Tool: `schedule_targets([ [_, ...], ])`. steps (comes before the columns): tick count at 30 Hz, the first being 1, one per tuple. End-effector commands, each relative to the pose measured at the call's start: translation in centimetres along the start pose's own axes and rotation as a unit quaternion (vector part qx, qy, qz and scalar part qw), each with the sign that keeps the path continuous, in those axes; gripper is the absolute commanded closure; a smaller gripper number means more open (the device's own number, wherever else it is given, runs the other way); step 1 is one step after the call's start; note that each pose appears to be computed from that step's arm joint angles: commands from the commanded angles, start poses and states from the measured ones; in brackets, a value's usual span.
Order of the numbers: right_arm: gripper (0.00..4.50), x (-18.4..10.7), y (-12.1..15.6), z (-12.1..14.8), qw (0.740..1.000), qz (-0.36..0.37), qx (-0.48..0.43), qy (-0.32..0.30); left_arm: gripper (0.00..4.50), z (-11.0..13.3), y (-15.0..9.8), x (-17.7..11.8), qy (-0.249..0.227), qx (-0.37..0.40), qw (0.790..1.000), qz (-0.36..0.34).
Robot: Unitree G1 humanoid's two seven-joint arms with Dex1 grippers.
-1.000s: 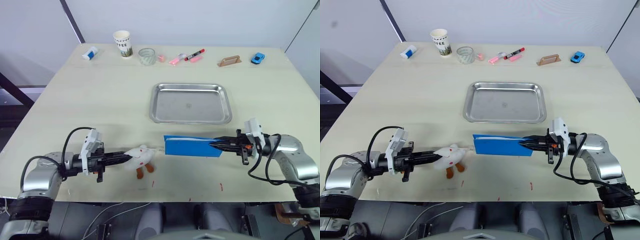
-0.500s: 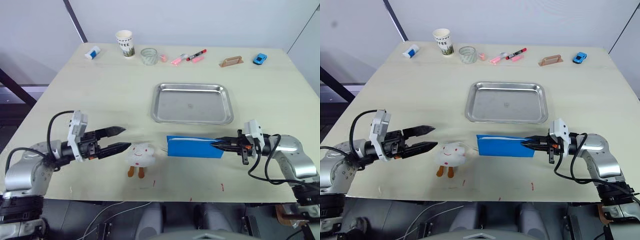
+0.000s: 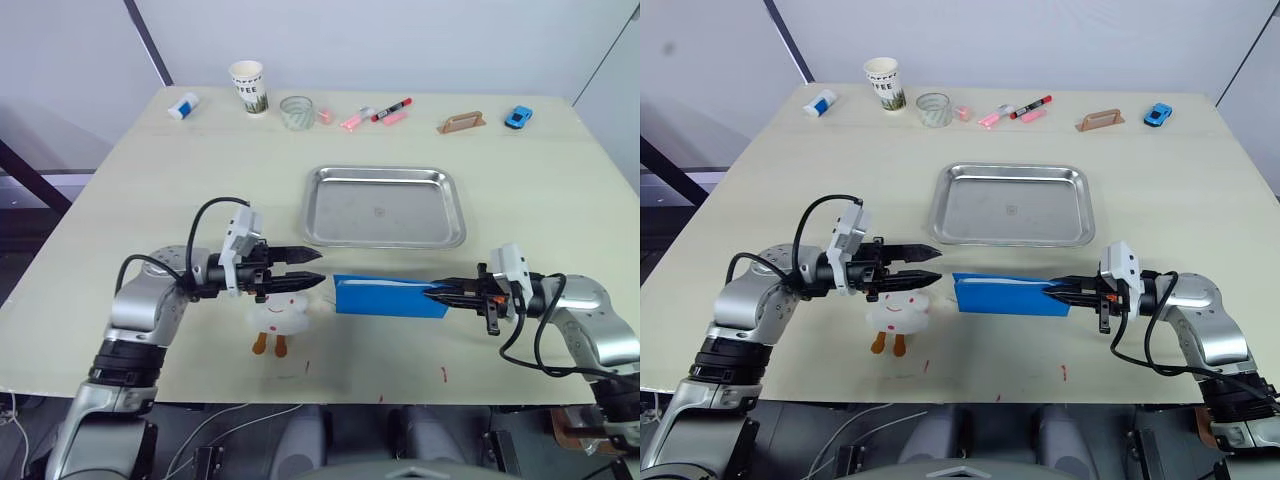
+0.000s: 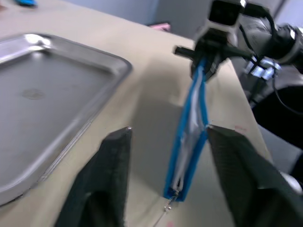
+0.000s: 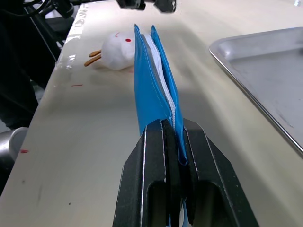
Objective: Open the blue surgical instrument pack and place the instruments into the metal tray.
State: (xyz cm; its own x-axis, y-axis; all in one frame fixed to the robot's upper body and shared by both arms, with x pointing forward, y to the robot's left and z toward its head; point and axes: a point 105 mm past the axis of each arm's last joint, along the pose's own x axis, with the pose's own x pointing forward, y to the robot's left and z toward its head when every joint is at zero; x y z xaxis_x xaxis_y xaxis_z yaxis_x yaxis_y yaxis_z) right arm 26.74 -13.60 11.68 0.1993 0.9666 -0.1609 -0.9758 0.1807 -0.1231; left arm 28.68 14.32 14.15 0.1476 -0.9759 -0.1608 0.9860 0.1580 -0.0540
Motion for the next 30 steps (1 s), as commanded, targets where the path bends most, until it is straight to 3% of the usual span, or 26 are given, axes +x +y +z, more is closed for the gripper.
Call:
schedule_targets([
  [1, 4.50, -0.2, 0.2, 0.4, 1.000, 0.002, -0.012, 0.003, 1.72, 0.5, -0.1, 0.7, -0.002, 0.027, 0.999, -0.021],
  [11, 4.50, 0.2, 0.3, 0.6, 1.000, 0.003, -0.013, -0.003, 1.72, 0.0, 0.5, 1.7, -0.006, 0.035, 0.999, -0.027],
  [20, 4.50, 0.1, 0.4, 0.5, 1.000, 0.003, -0.012, -0.001, 1.72, 1.2, 1.1, 1.4, -0.042, 0.013, 0.999, -0.015],
  [30, 4.50, 0.2, 0.4, 0.7, 1.000, 0.006, -0.014, -0.004, 1.72, -0.2, 0.6, 2.0, -0.017, 0.029, 0.999, -0.018],
])
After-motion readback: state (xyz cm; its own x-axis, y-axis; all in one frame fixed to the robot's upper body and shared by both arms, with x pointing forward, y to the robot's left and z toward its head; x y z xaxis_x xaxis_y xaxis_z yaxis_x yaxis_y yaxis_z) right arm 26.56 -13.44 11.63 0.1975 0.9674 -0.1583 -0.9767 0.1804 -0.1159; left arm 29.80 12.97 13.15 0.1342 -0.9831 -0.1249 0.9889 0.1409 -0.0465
